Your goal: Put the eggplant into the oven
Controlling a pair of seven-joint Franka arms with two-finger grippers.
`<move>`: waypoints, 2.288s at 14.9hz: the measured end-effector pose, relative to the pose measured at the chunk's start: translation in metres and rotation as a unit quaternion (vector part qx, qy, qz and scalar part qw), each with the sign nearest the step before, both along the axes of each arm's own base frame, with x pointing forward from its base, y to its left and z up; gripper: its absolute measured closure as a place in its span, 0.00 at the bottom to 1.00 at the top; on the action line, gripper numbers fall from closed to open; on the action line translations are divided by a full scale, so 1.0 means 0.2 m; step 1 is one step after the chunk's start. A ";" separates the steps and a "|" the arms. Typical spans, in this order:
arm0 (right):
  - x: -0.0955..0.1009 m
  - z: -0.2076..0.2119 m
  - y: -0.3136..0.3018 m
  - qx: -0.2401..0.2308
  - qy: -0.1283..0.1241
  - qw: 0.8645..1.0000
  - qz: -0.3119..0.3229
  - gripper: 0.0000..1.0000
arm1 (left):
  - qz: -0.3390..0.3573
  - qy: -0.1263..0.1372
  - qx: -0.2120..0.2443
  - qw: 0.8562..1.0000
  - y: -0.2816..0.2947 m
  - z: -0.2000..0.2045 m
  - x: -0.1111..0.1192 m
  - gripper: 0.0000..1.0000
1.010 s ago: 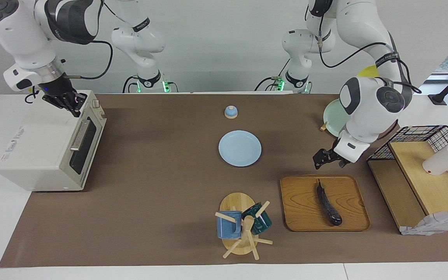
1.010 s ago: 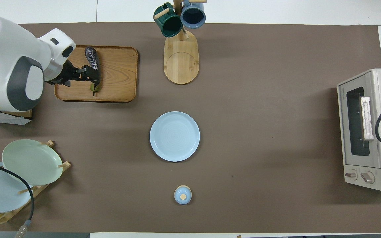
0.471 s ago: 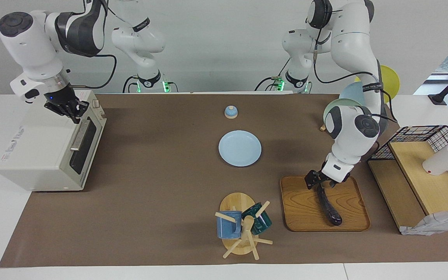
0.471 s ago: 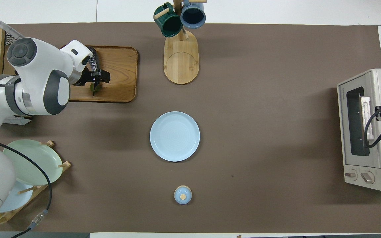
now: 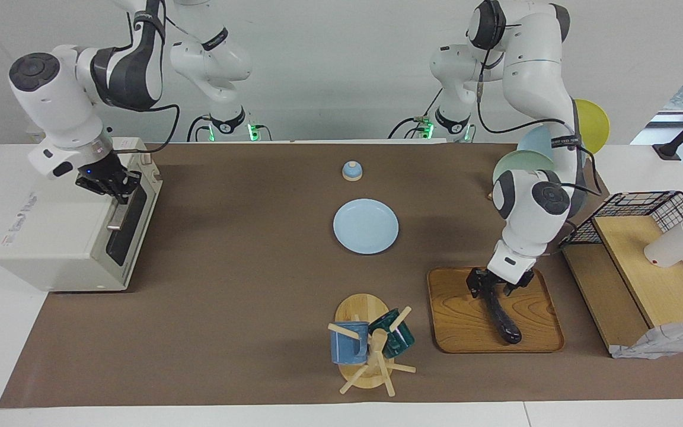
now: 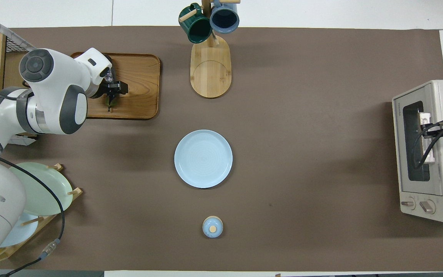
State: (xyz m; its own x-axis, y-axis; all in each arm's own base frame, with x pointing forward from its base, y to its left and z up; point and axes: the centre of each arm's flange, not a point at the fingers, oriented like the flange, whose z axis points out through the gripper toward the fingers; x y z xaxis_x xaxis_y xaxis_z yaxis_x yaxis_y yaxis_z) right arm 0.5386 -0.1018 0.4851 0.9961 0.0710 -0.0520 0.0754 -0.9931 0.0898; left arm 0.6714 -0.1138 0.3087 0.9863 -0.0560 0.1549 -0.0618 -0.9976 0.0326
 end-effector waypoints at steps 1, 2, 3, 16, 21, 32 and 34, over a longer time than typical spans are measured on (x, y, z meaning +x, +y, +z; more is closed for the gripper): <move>0.00 -0.02 0.00 0.000 -0.002 1.000 0.001 0.99 | -0.007 -0.001 0.001 1.000 0.00 0.00 0.00 0.15; 0.00 -0.05 0.00 0.000 -0.003 1.000 0.002 0.99 | -0.011 -0.001 0.002 1.000 0.00 0.00 0.00 0.15; -0.01 -0.08 0.01 0.000 -0.003 1.000 0.003 0.99 | -0.014 -0.002 0.002 1.000 0.00 0.00 0.00 0.21; -0.03 -0.26 0.31 0.012 -0.026 0.999 0.017 0.99 | -0.024 0.011 0.006 1.000 0.00 0.07 -0.01 0.74; 0.01 -0.41 0.41 0.029 -0.043 0.998 0.021 0.99 | 0.011 0.070 -0.012 0.997 -0.25 0.62 -0.25 0.74; 0.08 -0.93 0.53 0.062 -0.034 0.997 -0.018 0.99 | 0.009 0.059 -0.043 0.997 -1.40 0.36 -1.26 0.74; 0.13 -0.89 0.54 0.060 -0.047 0.997 -0.034 0.99 | 0.004 0.061 -0.041 0.997 -1.44 0.21 -1.39 0.74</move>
State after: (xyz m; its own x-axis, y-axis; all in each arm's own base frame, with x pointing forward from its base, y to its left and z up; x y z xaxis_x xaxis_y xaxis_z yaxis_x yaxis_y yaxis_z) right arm 0.5655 0.0067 0.3063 0.9990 0.0031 0.0457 0.0043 -0.9996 -0.0263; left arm 0.3943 -0.4018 0.3508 0.9985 -0.0401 0.0373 -0.0443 -0.9918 0.1203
